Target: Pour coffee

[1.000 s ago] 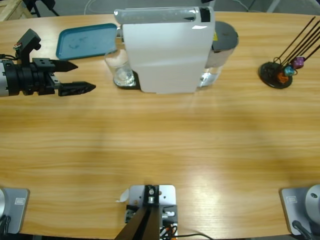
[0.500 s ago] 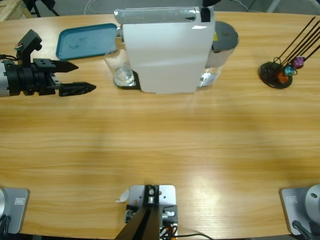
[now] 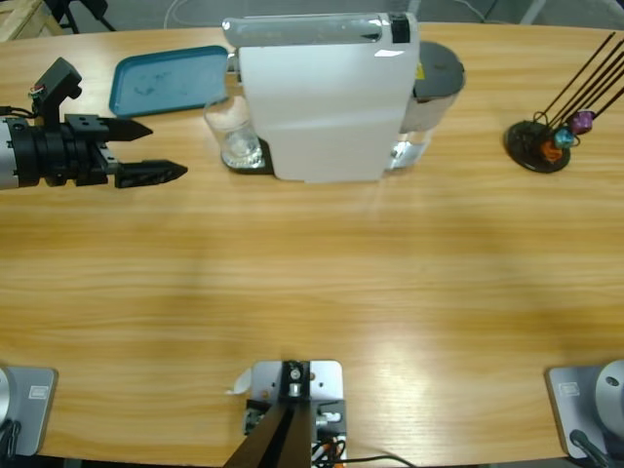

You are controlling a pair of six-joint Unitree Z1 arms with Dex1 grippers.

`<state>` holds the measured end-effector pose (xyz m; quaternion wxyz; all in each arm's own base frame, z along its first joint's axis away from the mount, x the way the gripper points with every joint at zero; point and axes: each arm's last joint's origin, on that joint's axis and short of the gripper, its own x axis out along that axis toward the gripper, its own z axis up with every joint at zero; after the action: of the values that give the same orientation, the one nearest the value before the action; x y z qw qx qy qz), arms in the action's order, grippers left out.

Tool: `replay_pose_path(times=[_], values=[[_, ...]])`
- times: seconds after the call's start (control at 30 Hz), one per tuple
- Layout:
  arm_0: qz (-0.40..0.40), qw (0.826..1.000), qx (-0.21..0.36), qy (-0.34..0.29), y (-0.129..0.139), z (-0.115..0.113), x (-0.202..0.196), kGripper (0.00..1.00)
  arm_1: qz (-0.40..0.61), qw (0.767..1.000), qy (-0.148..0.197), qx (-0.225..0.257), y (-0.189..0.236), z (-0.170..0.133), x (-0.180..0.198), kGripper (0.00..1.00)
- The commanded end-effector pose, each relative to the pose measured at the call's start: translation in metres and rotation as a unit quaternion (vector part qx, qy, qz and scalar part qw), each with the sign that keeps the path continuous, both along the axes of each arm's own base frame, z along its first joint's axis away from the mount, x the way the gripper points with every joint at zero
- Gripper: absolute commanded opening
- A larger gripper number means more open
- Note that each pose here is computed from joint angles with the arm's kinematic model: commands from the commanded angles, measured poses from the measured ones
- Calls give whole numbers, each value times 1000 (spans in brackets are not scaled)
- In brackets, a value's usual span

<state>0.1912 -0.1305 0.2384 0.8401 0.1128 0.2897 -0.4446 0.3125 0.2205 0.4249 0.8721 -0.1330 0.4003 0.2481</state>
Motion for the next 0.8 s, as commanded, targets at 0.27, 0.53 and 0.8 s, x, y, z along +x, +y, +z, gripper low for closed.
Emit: replay_pose_path(times=[0.27,0.53,0.8], values=[[-6,1000,9,2,-5,-5,1,1000,-20,999,35,10,-9,0,-12,1000],[-4,1000,10,-2,-5,-4,2,1000,-19,998,53,4,-10,-3,-14,1000],[-4,1000,9,-5,-6,-2,2,1000,-20,998,51,5,-10,0,-15,1000]])
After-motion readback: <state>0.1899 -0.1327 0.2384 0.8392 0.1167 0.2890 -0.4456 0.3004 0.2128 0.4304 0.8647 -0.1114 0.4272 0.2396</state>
